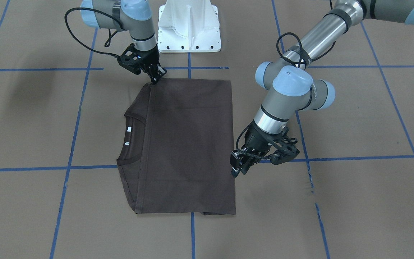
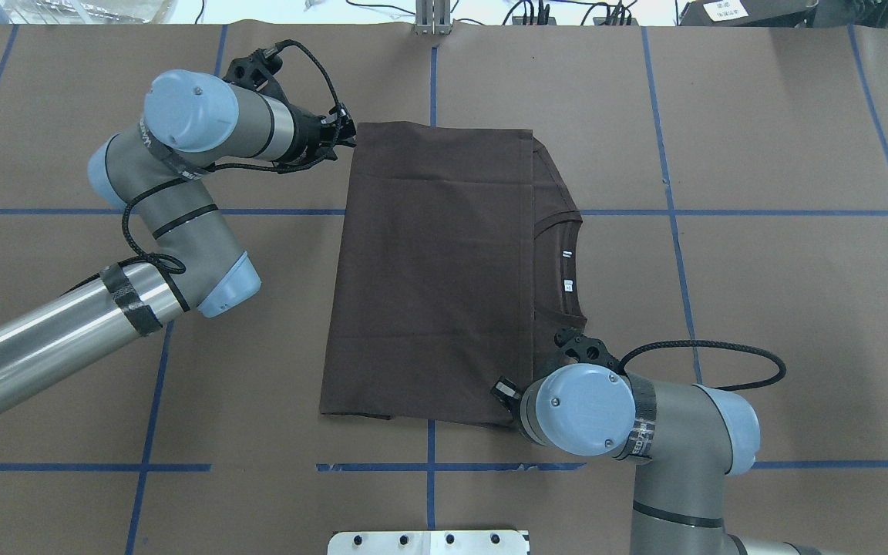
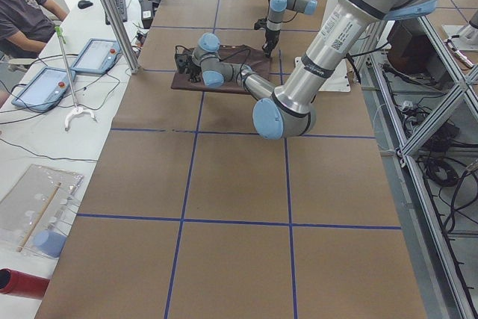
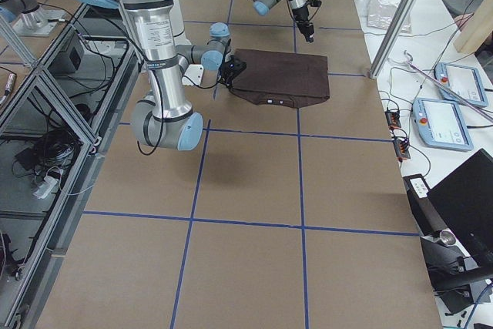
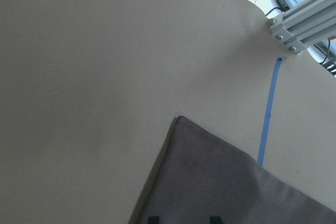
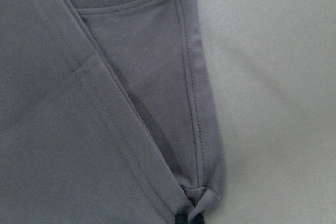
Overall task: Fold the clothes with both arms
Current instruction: 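Bring the left gripper down to the shirt's near corner beside the right gripper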
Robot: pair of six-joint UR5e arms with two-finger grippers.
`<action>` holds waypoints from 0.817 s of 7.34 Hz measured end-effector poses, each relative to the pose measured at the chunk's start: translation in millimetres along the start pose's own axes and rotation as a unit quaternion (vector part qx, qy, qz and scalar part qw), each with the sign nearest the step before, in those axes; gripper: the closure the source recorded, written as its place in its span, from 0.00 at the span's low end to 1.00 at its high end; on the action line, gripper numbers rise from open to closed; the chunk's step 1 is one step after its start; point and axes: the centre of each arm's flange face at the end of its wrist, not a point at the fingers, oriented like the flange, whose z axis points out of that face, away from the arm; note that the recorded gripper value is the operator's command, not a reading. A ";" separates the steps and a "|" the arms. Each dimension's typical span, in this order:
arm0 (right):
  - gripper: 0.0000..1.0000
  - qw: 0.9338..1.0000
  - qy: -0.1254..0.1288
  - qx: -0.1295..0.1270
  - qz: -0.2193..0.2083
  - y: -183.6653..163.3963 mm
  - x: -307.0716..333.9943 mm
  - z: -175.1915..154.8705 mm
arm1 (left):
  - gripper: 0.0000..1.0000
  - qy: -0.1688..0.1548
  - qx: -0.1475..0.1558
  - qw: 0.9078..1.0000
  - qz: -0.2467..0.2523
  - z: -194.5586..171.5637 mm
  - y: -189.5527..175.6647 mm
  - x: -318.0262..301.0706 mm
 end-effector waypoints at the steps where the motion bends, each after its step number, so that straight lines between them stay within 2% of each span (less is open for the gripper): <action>1: 1.00 1.000 -0.005 -0.003 0.000 -0.5 1.0 -7.3 | 0.53 0.003 -0.003 1.000 -0.015 -8.5 6.0 1.3; 3: 1.00 1.000 -0.010 -0.009 -0.002 -3.8 9.1 -19.8 | 0.51 -0.008 -0.020 0.999 -0.036 -55.3 52.9 -12.3; 4: 1.00 1.000 -0.012 -0.010 -0.002 -4.6 11.3 -23.6 | 0.51 -0.017 -0.030 0.998 -0.048 -78.5 95.8 -23.7; 6: 1.00 1.000 -0.012 -0.010 -0.002 -6.2 13.9 -25.1 | 0.50 -0.039 -0.048 0.995 -0.081 -101.5 195.4 -62.6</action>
